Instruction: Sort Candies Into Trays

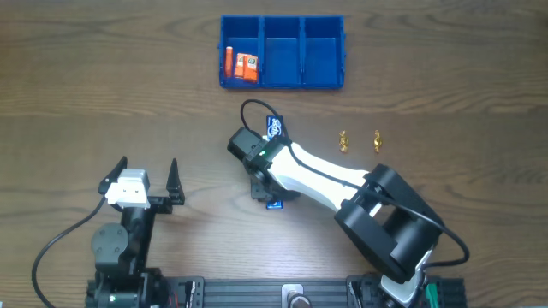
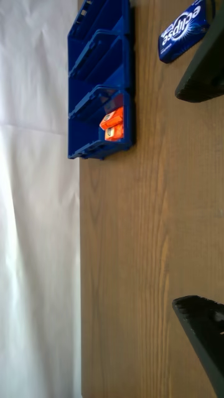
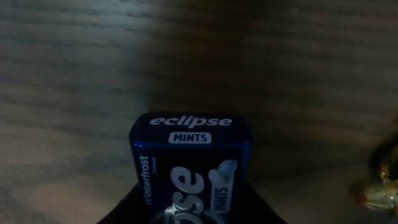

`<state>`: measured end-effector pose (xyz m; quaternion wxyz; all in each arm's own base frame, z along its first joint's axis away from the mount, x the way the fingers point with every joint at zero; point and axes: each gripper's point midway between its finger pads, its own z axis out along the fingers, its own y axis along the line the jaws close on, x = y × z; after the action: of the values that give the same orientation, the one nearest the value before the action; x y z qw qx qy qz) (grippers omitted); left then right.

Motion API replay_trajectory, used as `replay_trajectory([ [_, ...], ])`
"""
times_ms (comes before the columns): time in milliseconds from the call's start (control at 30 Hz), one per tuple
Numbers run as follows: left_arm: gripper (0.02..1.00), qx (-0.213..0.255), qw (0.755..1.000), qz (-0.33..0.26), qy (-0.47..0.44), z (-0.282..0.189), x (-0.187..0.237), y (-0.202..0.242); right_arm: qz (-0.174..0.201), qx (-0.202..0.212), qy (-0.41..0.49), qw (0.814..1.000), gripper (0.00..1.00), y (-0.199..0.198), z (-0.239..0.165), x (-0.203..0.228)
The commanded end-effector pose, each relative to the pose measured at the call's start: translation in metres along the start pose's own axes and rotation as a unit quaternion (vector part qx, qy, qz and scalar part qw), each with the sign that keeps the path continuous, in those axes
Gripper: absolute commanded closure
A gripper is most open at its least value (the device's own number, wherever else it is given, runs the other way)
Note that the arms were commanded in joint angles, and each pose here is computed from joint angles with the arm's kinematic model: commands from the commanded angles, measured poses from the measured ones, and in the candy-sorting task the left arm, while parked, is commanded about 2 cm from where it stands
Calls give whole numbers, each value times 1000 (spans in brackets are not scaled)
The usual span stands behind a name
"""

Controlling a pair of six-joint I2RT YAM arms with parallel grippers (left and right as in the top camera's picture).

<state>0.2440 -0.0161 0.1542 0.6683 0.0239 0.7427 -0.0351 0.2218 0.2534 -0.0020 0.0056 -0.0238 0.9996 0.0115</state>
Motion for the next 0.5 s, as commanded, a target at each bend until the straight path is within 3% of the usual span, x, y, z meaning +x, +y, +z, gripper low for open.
replay_trajectory([
  [33,23,3,1000,2,23,1,16,-1,2,7,-7,1000,820,0,2,-2],
  [133,20,3,1000,2,24,1,17,-1,5,8,-43,999,862,-1,-14,-12],
  [233,20,3,1000,2,23,1,16,-1,-23,-1,-108,994,945,3,-58,-33],
  [300,20,3,1000,2,23,1,16,-1,-17,32,-211,977,965,-11,-139,-69],
  [400,20,3,1000,2,23,1,16,-1,-8,78,-279,957,965,-27,-197,-100],
  [500,20,3,1000,2,24,1,17,-1,-19,90,-330,939,965,-29,-240,-136],
])
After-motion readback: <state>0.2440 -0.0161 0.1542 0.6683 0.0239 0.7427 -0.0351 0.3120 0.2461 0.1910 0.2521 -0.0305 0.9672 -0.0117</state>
